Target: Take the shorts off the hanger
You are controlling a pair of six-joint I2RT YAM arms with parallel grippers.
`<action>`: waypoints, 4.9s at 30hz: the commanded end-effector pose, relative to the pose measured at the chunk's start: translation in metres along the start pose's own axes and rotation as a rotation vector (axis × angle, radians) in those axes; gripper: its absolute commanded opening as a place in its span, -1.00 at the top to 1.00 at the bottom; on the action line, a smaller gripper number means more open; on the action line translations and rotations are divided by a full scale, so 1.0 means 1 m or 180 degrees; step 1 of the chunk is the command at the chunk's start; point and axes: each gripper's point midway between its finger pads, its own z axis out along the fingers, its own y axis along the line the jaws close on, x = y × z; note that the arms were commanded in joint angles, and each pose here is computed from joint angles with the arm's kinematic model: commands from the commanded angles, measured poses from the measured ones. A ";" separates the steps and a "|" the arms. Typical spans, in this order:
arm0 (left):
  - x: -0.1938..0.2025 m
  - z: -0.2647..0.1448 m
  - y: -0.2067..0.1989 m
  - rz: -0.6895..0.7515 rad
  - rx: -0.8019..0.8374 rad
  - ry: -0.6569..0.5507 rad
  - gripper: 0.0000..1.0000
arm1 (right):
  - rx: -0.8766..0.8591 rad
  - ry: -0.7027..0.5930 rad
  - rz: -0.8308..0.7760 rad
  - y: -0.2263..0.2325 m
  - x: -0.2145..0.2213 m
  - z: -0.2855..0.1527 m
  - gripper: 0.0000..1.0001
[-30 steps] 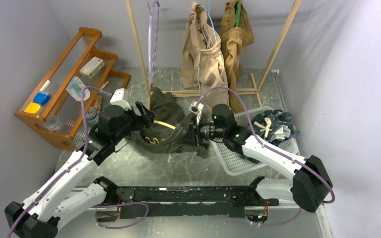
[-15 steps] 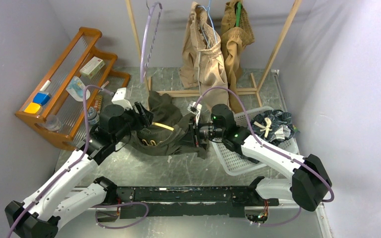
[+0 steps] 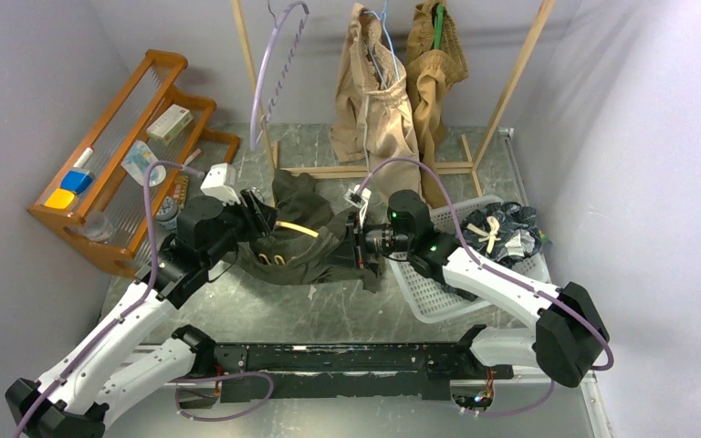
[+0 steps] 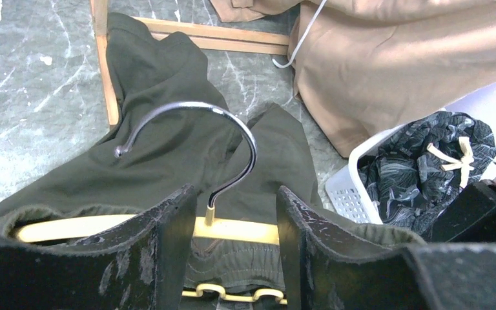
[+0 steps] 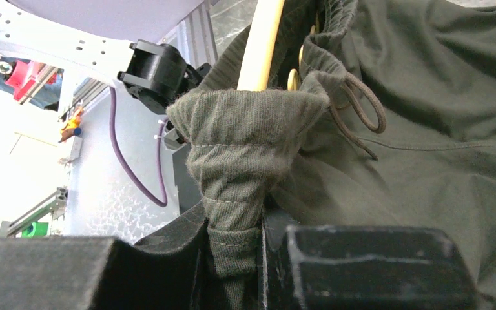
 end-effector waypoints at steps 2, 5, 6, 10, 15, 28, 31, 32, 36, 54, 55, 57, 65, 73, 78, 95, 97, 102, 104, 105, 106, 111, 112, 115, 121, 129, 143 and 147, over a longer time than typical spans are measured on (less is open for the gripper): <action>0.006 -0.001 0.004 0.0047 -0.0023 0.0019 -0.02 | -0.0292 -0.0281 -0.0262 0.024 -0.037 0.003 1.00; 0.006 -0.001 0.008 0.0058 -0.0080 0.0017 0.05 | -0.0331 -0.0281 -0.0260 0.026 -0.038 0.003 1.00; 0.005 -0.001 0.009 0.0059 -0.0101 0.0002 0.09 | -0.0338 -0.0272 -0.0271 0.027 -0.037 0.003 1.00; -0.001 -0.002 0.007 0.0057 -0.0063 -0.0079 0.25 | -0.0349 -0.0232 -0.0260 0.027 -0.034 0.003 1.00; -0.002 -0.003 0.010 0.0064 -0.0134 -0.0096 0.42 | -0.0323 -0.0242 -0.0246 0.026 -0.032 0.001 1.00; -0.008 -0.012 0.020 0.0038 -0.0279 -0.0220 0.86 | -0.0421 -0.0178 -0.0231 0.032 -0.033 0.002 0.74; -0.012 -0.015 0.022 0.0067 -0.0316 -0.0256 0.86 | -0.0386 -0.0117 -0.0210 0.031 -0.034 0.002 0.42; -0.012 -0.015 0.022 0.0084 -0.0313 -0.0264 0.86 | -0.0376 -0.0102 -0.0213 0.031 -0.035 0.001 0.29; -0.014 -0.017 0.023 0.0145 -0.0332 -0.0261 0.86 | -0.0330 -0.0069 -0.0223 0.031 -0.037 0.000 -0.24; -0.020 -0.021 0.025 0.0198 -0.0413 -0.0261 0.86 | 0.0305 0.0071 -0.0406 -0.002 -0.053 0.009 -0.60; -0.020 -0.020 0.026 0.0208 -0.0424 -0.0249 0.86 | 0.0263 0.0090 -0.0408 0.001 -0.052 0.012 -0.55; -0.019 -0.019 0.027 0.0232 -0.0460 -0.0217 0.86 | 0.0191 0.0125 -0.0438 0.005 -0.050 0.019 -0.42; -0.016 -0.014 0.030 0.0247 -0.0548 -0.0124 0.86 | 0.0410 0.0106 -0.0558 -0.004 -0.056 0.026 -0.08; -0.016 -0.015 0.031 0.0256 -0.0580 -0.0108 0.86 | 0.0521 0.0016 -0.0496 -0.011 -0.057 0.028 -0.03; -0.014 -0.013 0.032 0.0282 -0.0622 -0.0041 0.86 | 0.0486 -0.0060 -0.0504 -0.009 -0.061 0.029 0.21; -0.012 -0.013 0.038 0.0253 -0.0728 -0.0014 0.86 | 0.0457 -0.0026 -0.0448 -0.010 -0.057 0.032 0.42; -0.013 -0.014 0.038 0.0245 -0.0730 -0.0021 0.86 | 0.0429 0.0006 -0.0438 -0.009 -0.055 0.033 0.58; -0.014 -0.017 0.045 0.0153 -0.0875 -0.0065 0.86 | 0.0456 -0.0069 -0.0457 -0.005 -0.060 0.027 1.00; -0.017 -0.019 0.050 0.0149 -0.0966 -0.0121 0.86 | 0.0467 -0.0099 -0.0483 -0.003 -0.061 0.023 1.00; -0.019 -0.021 0.053 0.0140 -0.1026 -0.0138 0.86 | 0.0453 -0.0082 -0.0496 -0.002 -0.059 0.022 1.00; -0.020 -0.023 0.056 0.0129 -0.1086 -0.0155 0.86 | 0.0449 -0.0040 -0.0505 -0.002 -0.056 0.020 1.00; -0.022 -0.030 0.070 0.0140 -0.1368 -0.0173 0.86 | 0.0416 0.0179 -0.0454 0.000 -0.026 0.009 1.00; -0.023 -0.031 0.072 0.0142 -0.1413 -0.0185 0.86 | 0.0450 0.0181 -0.0438 -0.002 -0.022 0.006 1.00; -0.024 -0.034 0.077 0.0130 -0.1511 -0.0220 0.86 | 0.0551 0.0142 -0.0442 -0.004 -0.018 0.000 1.00; -0.033 -0.041 0.081 0.0076 -0.1620 -0.0345 0.86 | 0.0852 0.0262 -0.0401 -0.023 -0.001 -0.007 1.00; -0.037 -0.051 0.093 0.0008 -0.1848 -0.0446 0.86 | 0.1210 -0.0290 -0.0387 -0.032 -0.008 -0.029 1.00; -0.040 -0.068 0.109 -0.0073 -0.2177 -0.0545 0.86 | 0.0926 0.0261 -0.0372 -0.031 0.034 -0.024 1.00; -0.040 -0.069 0.112 -0.0106 -0.2213 -0.0605 0.86 | 0.0605 0.0440 -0.0362 -0.015 0.043 -0.022 1.00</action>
